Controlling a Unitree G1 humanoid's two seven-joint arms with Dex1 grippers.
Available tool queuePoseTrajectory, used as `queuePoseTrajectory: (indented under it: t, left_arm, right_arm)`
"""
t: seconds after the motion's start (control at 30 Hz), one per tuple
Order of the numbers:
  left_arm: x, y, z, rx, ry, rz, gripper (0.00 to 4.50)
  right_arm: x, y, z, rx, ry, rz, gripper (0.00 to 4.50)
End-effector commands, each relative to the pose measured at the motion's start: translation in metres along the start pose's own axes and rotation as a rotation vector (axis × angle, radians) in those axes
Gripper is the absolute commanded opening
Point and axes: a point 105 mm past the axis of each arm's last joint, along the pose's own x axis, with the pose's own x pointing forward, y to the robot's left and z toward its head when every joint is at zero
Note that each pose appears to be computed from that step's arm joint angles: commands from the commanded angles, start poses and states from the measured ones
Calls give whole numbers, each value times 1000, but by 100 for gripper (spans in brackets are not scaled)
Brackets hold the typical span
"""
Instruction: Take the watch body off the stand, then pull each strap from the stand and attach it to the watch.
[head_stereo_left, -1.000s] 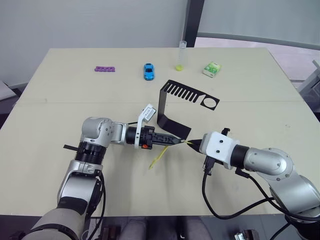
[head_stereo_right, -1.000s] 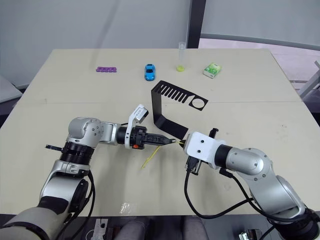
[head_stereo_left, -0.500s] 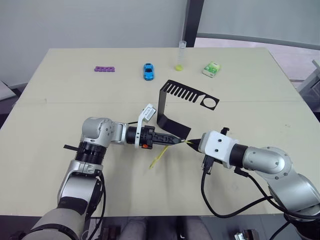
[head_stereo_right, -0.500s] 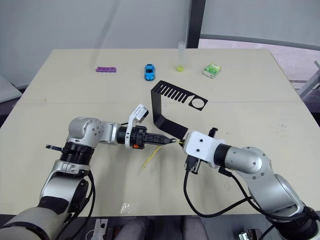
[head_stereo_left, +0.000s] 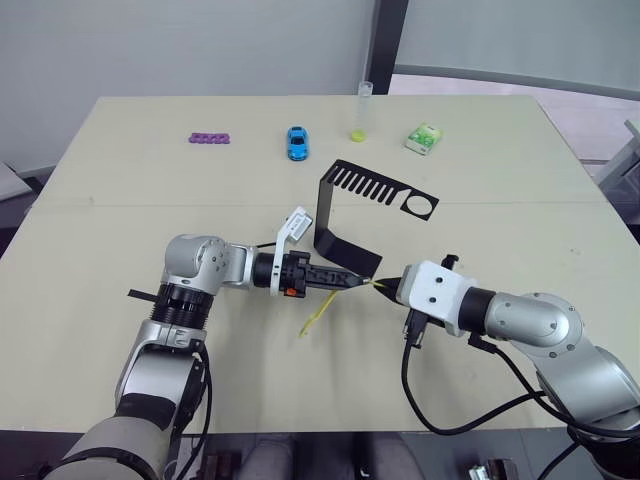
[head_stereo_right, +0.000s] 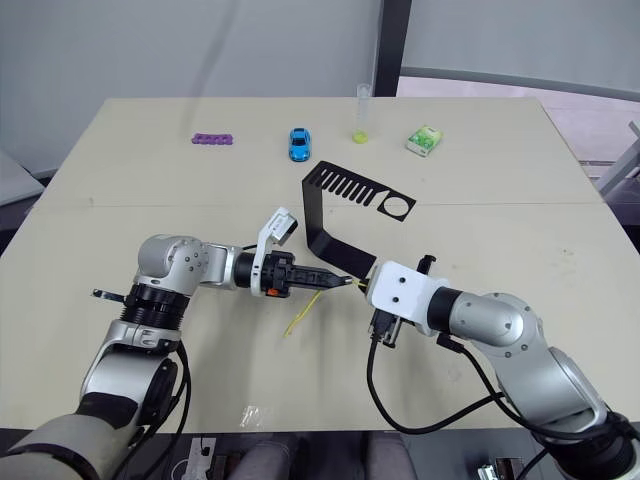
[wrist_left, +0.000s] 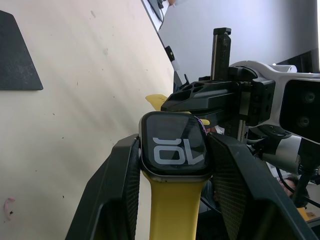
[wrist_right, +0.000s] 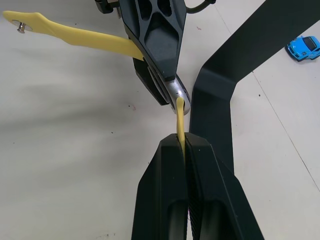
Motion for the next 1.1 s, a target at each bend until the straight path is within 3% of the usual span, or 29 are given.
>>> queuePoseTrajectory:
  t: [0.03,1.1]
  left_arm:
    - [15,-18,5,47,29,-78,158]
    - [17,-21,4,58,31,-86,158]
  right_arm:
    - [-2,-2,17,-43,-64,-9,0]
    - [1,-2,16,-40,-58,-8,0]
